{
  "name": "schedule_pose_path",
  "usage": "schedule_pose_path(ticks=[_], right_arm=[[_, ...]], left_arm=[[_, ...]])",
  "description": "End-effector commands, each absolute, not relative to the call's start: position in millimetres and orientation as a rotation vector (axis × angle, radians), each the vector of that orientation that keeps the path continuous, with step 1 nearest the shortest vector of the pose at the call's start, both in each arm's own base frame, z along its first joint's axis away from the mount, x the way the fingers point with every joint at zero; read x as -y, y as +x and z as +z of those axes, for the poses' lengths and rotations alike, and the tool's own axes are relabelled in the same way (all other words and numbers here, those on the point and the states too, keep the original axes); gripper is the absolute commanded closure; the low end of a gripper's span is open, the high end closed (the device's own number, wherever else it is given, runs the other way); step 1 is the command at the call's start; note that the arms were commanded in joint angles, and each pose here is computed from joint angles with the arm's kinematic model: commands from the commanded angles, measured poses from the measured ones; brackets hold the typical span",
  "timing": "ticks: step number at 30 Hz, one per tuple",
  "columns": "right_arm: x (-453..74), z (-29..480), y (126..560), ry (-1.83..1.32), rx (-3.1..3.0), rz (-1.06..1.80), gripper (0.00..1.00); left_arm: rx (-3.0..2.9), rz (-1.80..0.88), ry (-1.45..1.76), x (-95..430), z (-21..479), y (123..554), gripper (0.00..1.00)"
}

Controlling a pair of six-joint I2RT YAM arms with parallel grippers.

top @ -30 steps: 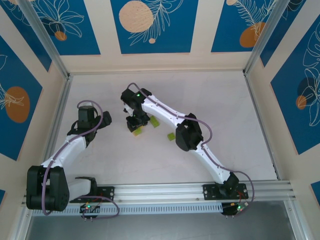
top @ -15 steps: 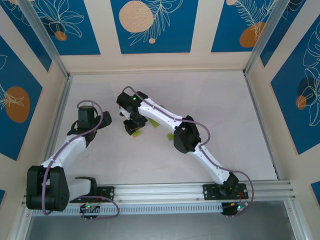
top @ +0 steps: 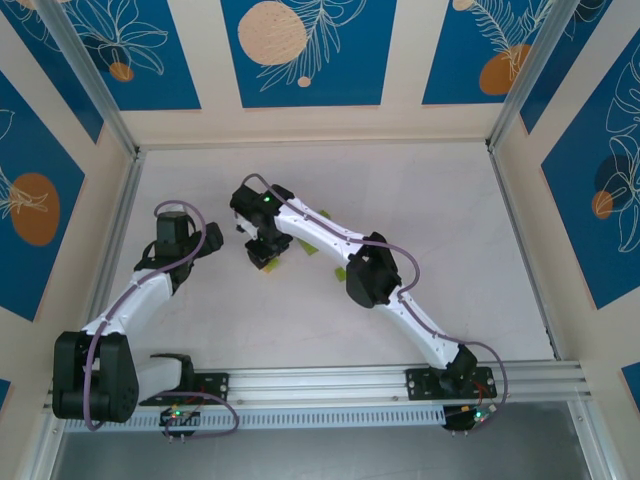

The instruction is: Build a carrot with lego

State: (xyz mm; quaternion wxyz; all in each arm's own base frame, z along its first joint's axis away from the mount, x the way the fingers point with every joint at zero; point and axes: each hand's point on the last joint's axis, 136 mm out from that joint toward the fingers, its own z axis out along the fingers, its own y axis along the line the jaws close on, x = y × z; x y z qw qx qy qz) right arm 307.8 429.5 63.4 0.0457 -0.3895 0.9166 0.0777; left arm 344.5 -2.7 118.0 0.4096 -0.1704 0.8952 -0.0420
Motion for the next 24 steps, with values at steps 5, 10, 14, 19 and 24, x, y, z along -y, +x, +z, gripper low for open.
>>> schedule_pose_path(ticks=[5, 10, 14, 19, 24], right_arm=[[-433, 81, 315, -1.206, -2.723, 0.222, 0.61], [-423, 105, 315, -1.138, -2.720, 0.244, 0.61], [-410, 116, 307, -1.102, -2.738, 0.240, 0.61], [-390, 119, 293, -1.043, -2.755, 0.243, 0.61], [-359, 89, 279, -0.968, -2.852, 0.183, 0.61]], left_arm=[[-2.232, -0.093, -0.435, 0, 122, 346, 0.03], [-2.234, -0.099, -0.434, 1, 121, 346, 0.03], [-2.247, -0.104, -0.433, 2, 116, 348, 0.03], [-2.267, -0.109, -0.433, 3, 109, 348, 0.03], [-2.287, -0.114, -0.436, 5, 105, 348, 0.03]])
